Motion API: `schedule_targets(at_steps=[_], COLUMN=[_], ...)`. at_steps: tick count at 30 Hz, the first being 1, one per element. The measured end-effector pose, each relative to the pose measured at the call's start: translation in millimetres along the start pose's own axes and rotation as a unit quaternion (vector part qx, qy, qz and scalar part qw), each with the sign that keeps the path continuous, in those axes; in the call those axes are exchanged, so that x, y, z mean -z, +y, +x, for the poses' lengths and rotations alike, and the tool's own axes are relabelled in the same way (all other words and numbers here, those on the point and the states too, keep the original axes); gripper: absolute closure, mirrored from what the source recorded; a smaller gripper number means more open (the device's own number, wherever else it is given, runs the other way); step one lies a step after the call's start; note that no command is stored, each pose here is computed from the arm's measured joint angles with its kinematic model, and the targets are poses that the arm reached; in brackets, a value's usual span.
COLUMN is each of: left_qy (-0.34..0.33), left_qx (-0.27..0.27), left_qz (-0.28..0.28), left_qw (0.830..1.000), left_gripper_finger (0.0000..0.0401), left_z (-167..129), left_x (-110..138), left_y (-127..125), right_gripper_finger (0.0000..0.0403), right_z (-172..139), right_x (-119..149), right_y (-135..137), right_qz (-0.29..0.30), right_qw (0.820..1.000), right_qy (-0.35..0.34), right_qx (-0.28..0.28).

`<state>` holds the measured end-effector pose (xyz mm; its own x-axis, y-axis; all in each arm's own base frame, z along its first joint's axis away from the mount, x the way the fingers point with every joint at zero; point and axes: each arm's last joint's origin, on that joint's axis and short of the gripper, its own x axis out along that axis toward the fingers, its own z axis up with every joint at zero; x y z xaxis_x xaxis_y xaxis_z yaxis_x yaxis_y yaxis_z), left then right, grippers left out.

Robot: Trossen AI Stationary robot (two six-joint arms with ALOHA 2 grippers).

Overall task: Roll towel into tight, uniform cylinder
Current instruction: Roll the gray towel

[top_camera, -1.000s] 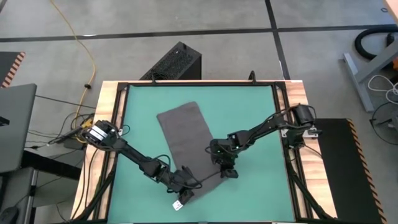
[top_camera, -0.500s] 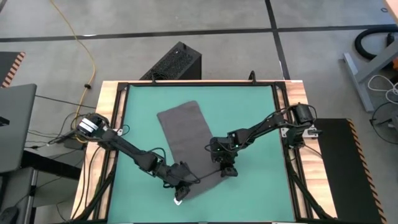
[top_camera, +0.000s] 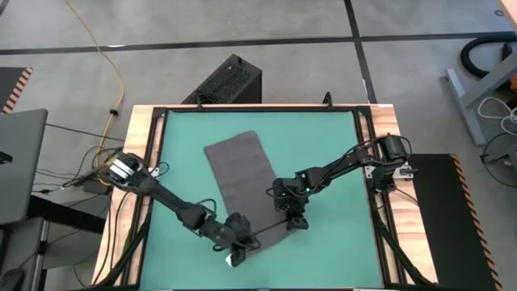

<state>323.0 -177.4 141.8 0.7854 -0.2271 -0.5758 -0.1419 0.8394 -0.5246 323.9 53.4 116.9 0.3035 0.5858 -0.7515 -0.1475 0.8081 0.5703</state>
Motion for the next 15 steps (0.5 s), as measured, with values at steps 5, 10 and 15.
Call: schedule_targets(at_steps=[5, 10, 15], left_qy=[0.021, 0.033, 0.043], left_qx=[-0.013, -0.031, -0.042], left_qz=[-0.009, -0.008, -0.009], left_qw=[1.0, 0.999, 0.998], left_gripper_finger=[0.0289, 0.0289, 0.0289], left_z=[11.0, 11.0, 10.5], left_x=[4.5, 4.8, 7.7], left_y=[11.0, 15.4, 16.7], right_gripper_finger=[0.0241, 0.0241, 0.0241], right_z=[-4.3, -11.7, -18.4], right_x=[-6.6, -14.6, -18.9], right_y=[2.5, 7.0, 12.4], right_qz=[0.01, 0.029, 0.017], right_qw=[1.0, 0.999, 0.999], right_qy=[0.011, 0.034, 0.051], right_qx=[0.002, 0.01, 0.012])
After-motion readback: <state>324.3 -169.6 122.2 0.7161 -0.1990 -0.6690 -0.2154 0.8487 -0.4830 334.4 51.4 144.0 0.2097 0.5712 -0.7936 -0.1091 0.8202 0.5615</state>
